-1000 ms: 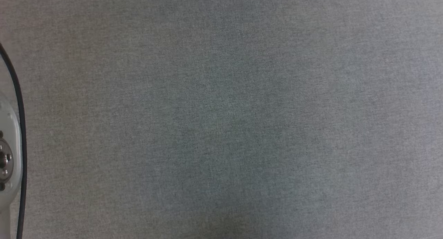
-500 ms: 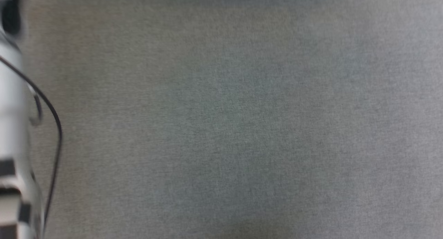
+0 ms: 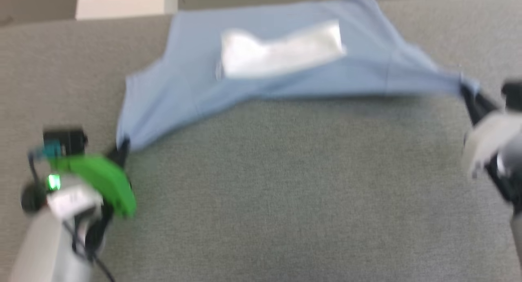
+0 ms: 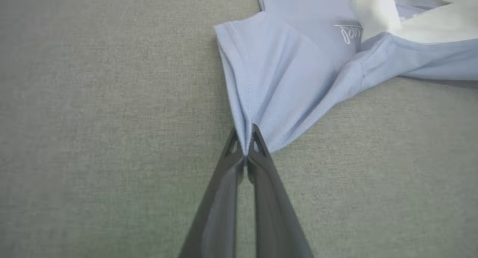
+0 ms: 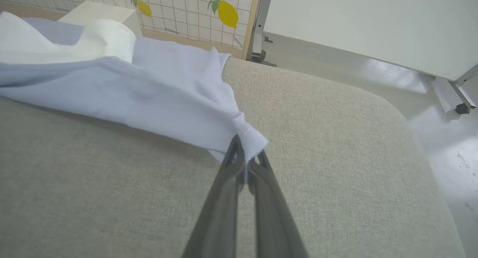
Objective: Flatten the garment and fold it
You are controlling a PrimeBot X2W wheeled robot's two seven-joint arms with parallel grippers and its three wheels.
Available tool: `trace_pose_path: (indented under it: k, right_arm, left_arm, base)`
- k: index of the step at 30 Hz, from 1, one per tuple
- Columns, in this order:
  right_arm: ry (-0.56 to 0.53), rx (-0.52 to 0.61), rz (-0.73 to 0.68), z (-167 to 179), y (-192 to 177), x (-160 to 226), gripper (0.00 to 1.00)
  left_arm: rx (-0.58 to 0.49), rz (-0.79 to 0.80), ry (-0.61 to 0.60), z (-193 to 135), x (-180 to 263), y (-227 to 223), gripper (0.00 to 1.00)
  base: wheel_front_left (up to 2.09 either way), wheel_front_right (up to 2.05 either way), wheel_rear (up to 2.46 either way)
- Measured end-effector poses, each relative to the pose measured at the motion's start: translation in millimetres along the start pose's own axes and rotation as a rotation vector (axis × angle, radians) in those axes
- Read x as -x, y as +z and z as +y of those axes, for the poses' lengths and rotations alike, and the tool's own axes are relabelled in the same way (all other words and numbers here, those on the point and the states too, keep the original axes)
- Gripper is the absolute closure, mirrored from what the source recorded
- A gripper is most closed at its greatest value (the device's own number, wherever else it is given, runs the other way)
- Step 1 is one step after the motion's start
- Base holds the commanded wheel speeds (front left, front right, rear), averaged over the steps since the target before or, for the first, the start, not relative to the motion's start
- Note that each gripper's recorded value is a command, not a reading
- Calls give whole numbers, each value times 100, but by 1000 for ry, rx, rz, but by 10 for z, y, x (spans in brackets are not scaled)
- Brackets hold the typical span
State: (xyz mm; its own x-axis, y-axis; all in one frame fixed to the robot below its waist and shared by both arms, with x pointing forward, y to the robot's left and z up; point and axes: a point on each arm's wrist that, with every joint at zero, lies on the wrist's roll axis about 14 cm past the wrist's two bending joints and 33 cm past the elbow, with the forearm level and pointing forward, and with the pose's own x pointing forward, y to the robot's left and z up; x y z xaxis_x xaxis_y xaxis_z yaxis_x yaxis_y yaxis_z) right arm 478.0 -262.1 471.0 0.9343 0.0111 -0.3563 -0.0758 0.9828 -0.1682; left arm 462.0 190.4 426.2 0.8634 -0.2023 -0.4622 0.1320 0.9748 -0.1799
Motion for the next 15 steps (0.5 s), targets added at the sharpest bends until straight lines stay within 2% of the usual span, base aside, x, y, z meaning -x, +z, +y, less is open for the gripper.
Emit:
trace_pose_path:
  k: [9,15]
  right_arm:
    - [-67,-192,129,57,-534,810,100]
    - [-113,-308,266,154,-930,1182,100]
  left_arm:
    - [212,60,81,-39,863,-503,100]
    - [308,105,138,-21,1230,-806,100]
  base:
    - [0,0,0]
    - [0,0,0]
